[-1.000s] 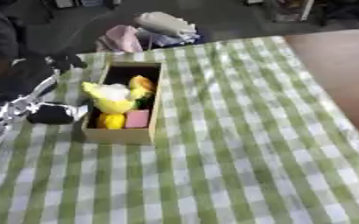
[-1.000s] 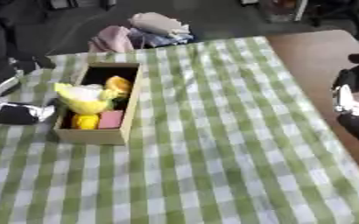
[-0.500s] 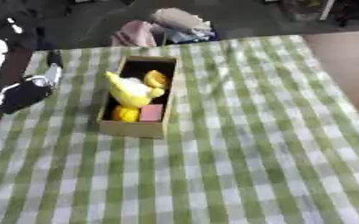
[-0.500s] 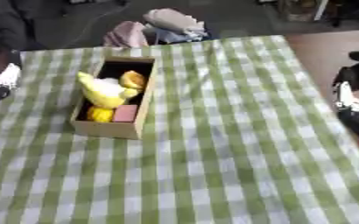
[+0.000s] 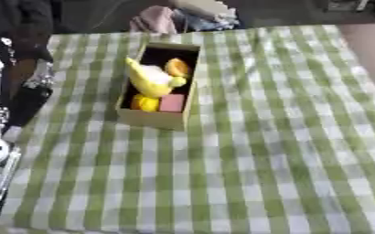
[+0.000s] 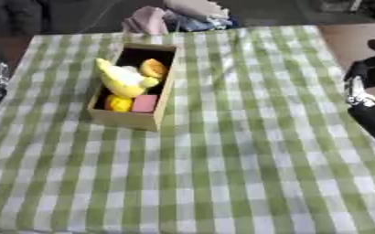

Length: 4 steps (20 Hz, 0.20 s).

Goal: Pick up objects on the table and place them in the box.

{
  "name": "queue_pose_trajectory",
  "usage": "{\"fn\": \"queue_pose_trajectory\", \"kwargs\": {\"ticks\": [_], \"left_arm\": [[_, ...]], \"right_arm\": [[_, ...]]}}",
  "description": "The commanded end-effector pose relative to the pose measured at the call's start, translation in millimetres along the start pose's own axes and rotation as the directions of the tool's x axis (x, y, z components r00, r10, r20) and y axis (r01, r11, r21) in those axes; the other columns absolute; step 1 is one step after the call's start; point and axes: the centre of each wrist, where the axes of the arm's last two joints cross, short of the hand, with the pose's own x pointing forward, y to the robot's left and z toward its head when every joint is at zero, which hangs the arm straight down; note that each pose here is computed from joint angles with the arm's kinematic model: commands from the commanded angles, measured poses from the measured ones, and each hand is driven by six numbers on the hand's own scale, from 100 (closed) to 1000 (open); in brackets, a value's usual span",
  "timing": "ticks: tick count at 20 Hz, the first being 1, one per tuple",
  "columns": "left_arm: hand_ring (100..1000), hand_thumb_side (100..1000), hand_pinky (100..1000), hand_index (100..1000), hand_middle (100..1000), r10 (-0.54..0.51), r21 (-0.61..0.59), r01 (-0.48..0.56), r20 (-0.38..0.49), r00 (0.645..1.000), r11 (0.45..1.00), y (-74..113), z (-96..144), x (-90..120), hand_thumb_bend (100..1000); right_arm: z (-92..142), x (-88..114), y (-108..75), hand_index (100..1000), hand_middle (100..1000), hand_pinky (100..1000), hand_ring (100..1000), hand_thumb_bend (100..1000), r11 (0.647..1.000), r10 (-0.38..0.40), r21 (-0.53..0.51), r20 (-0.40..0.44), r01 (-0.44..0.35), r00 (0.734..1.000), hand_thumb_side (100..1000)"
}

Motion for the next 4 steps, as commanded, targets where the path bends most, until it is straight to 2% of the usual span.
{"fn": "queue_pose_trajectory", "kwargs": {"ticks": [1, 4], "left_arm": [[738, 672, 777, 862, 757, 0.065, 0.011, -0.065, -0.018, 0.998, 0.998, -6.7, 4.6, 5.0, 100], [737, 692, 778, 864, 756, 0.114, 0.013, -0.114, -0.058, 0.992, 0.993, -15.4, 10.9, 4.9, 100]], "right_arm": [[-1.2, 2.2, 3.6, 842, 588, 549, 584, 100, 0.999, -0.022, 0.029, 0.009, 0.021, 1.000, 459], [1.3, 0.2, 8.5, 852, 595, 551, 589, 100, 0.998, -0.035, 0.059, -0.003, 0.035, 0.999, 466]]}}
